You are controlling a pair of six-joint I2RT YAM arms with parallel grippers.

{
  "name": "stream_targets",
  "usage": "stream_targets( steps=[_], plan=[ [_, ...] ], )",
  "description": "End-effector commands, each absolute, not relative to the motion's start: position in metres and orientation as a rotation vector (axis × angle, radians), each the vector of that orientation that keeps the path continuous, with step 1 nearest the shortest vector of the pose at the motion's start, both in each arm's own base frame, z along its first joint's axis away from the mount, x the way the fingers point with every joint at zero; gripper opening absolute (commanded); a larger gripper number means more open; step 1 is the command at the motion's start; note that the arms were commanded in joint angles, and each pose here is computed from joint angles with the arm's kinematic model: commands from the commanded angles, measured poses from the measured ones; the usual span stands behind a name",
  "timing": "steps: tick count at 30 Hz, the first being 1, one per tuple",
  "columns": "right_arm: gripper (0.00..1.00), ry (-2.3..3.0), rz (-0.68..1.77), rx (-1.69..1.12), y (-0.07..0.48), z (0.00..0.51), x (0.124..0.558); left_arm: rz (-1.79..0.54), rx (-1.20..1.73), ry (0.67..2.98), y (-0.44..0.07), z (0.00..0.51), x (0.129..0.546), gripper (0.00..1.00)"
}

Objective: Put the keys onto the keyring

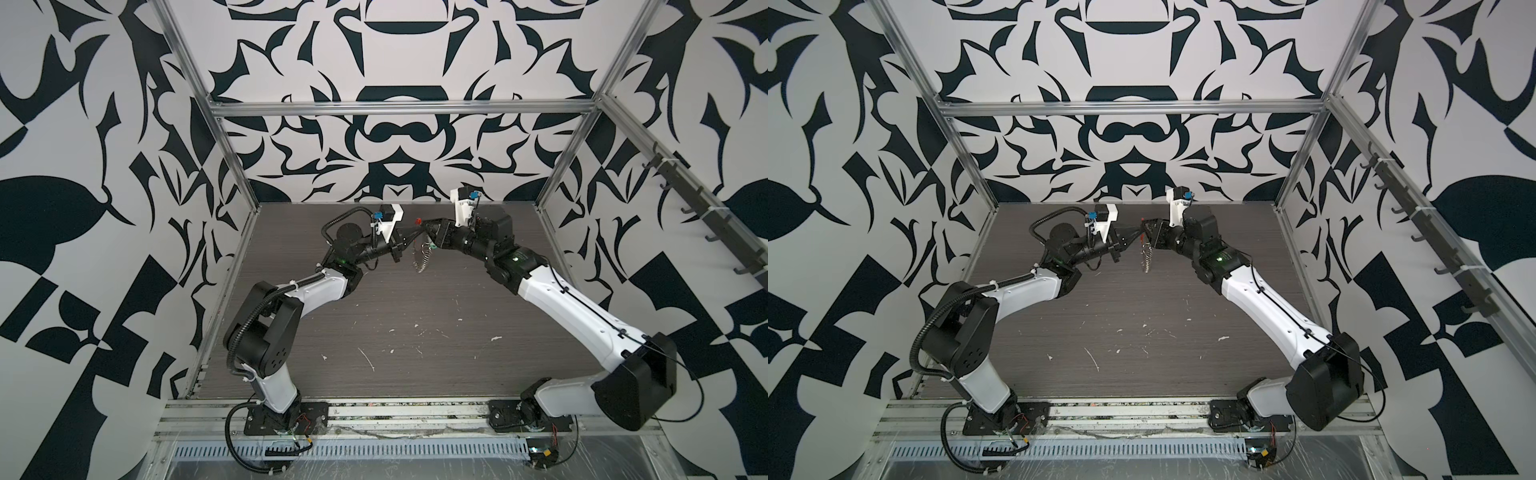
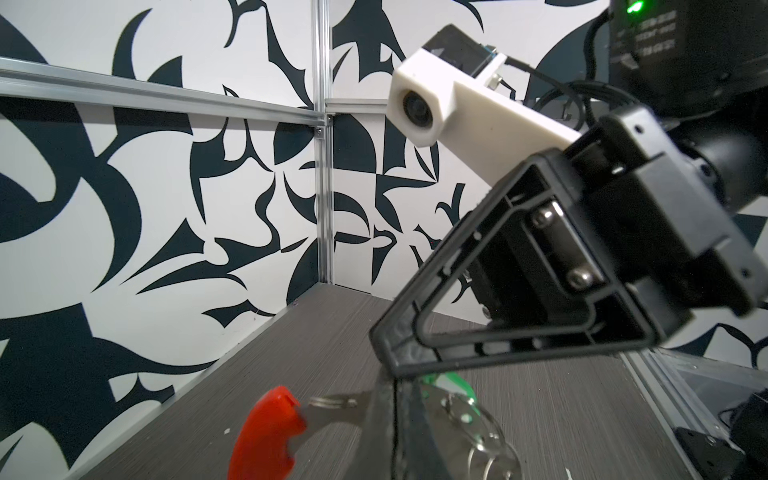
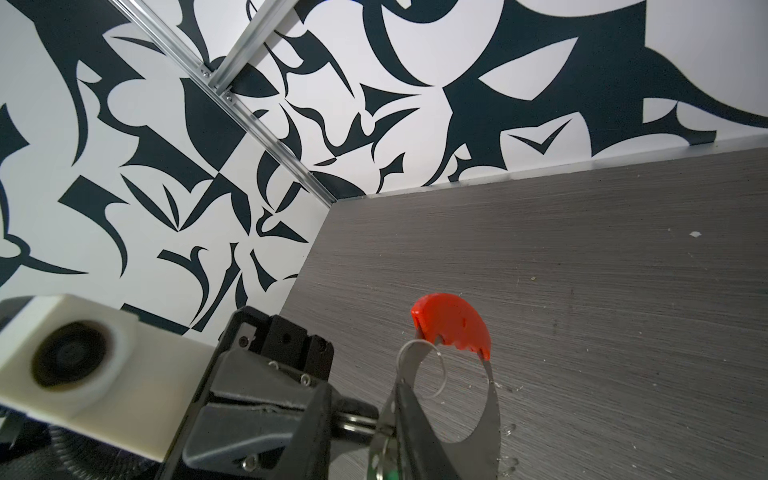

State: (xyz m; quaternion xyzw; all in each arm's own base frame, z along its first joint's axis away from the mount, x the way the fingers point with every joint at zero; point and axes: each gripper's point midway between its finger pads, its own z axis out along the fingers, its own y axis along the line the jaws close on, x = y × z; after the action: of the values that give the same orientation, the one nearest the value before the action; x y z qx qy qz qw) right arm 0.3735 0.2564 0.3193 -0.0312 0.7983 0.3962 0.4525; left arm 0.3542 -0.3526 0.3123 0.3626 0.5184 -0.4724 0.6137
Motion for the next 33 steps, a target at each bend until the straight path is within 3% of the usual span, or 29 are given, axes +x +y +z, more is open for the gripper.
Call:
stream_targets(
  steps=[1,17,33],
  plan=[
    [0.28,1.949,0.985,-0.07,0.259,0.322,0.371,-1.095,0.789,1.054,-0.352,0.342,0.345,0.0],
    [0.34,1.921,0.87,-0.188,0.228,0.354,0.373,-1.062,0.824,1.072,-0.347,0.339,0.337,0.0],
    [0.38,1.901,0.989,-0.193,0.222,0.353,0.372,-1.104,0.829,1.054,-0.341,0.352,0.333,0.0]
  ],
)
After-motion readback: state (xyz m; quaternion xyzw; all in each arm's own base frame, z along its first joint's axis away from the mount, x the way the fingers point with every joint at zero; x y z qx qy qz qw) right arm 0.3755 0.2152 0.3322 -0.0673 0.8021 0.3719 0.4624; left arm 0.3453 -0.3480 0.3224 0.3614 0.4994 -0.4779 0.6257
